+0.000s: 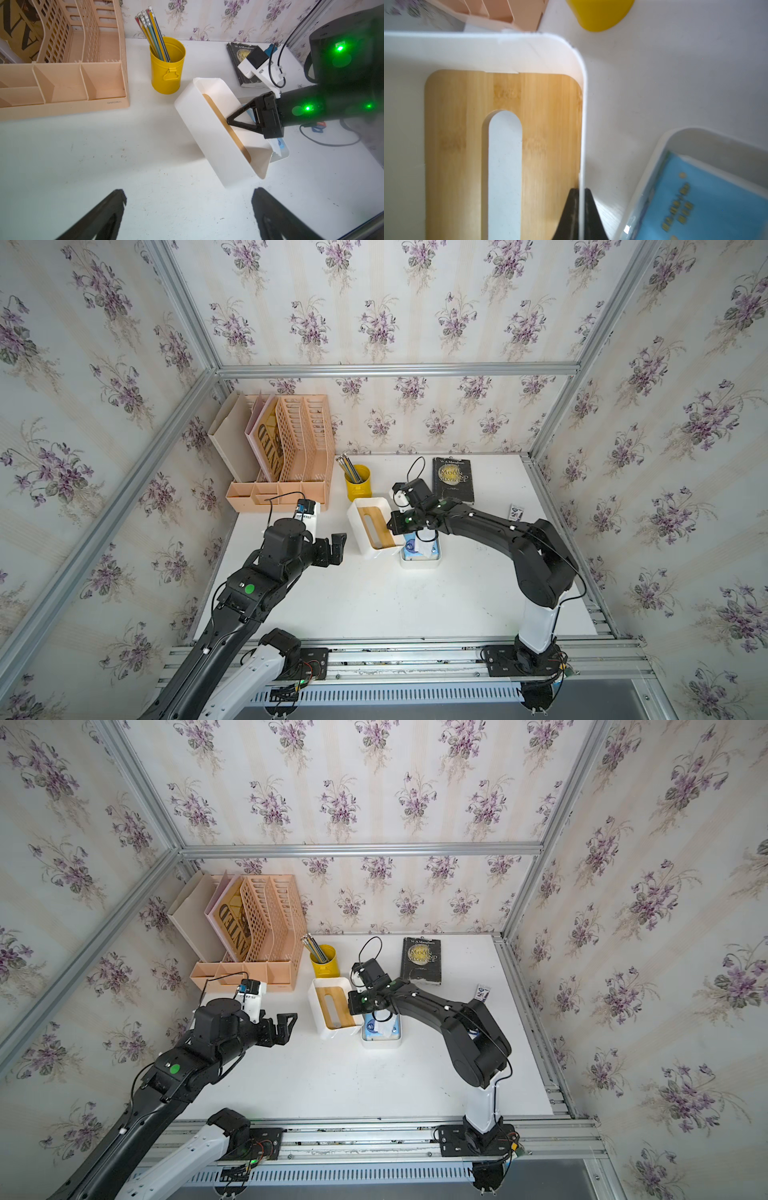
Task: Put the tissue paper into the tissue box
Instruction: Pick up the box lid from the center of the board, then close the box lid on the tissue box.
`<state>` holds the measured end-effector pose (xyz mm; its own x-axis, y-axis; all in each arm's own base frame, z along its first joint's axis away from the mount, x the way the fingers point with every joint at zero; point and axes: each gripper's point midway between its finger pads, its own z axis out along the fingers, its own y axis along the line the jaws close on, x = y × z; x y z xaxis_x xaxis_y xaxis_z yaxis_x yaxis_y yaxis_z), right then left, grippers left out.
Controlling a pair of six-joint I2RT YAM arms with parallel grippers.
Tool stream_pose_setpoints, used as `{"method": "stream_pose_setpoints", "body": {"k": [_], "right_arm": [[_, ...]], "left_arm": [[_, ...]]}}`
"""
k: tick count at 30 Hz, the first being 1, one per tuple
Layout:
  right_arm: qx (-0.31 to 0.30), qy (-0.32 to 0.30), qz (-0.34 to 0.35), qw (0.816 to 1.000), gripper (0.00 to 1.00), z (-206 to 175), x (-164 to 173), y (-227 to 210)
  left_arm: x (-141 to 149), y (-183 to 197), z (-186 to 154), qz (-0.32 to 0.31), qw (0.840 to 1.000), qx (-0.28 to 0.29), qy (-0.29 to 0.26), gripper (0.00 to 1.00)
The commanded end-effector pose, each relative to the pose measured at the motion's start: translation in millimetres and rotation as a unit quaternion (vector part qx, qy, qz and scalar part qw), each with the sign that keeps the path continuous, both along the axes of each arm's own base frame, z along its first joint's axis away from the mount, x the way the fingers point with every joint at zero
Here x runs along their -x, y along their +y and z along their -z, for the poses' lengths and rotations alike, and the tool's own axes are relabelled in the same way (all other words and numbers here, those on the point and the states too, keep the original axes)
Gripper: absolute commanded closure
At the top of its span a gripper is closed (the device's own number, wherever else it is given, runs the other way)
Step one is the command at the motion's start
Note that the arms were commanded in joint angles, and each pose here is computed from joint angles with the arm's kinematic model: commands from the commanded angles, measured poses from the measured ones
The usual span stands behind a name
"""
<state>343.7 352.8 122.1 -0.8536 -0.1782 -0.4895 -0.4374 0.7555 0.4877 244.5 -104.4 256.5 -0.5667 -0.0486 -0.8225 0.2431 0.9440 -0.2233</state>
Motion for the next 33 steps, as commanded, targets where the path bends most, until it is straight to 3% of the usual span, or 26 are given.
{"method": "stream_pose_setpoints", "body": {"k": [1, 5, 11, 19, 22, 26, 33], "right_arm": [[-0.055, -0.018, -0.05, 0.997, 0.99, -42.6, 8.8, 11.3], [-0.097, -0.029, -0.076, 0.992, 0.99, -80.0, 21.3, 9.5], [-0.231, -0.024, -0.118, 0.965, 1.0, -132.5, 46.3, -4.2], [-0.276, -0.041, -0.145, 0.949, 1.0, -155.4, 62.3, -21.8], [-0.315, -0.049, -0.166, 0.933, 1.0, -172.9, 71.9, -20.1], [-0.359, -0.059, -0.192, 0.911, 1.0, -194.6, 83.8, -19.9], [-0.396, -0.069, -0.191, 0.895, 1.0, -210.6, 78.9, -31.1]], "left_arm": [[0.8, -19.6, -22.9, 0.04, 0.998, 0.051, -0.023, 0.01], [1.8, -44.0, -40.0, 0.088, 0.99, 0.109, -0.021, 0.0], [8.9, -77.1, -76.2, 0.162, 0.964, 0.208, -0.03, 0.01], [21.7, -117.2, -135.6, 0.277, 0.891, 0.359, -0.037, 0.04], [22.2, -123.0, -141.4, 0.295, 0.873, 0.387, -0.032, 0.04], [23.5, -121.1, -143.0, 0.29, 0.874, 0.387, -0.034, 0.04], [25.1, -122.7, -148.1, 0.298, 0.871, 0.39, -0.035, 0.04]]}}
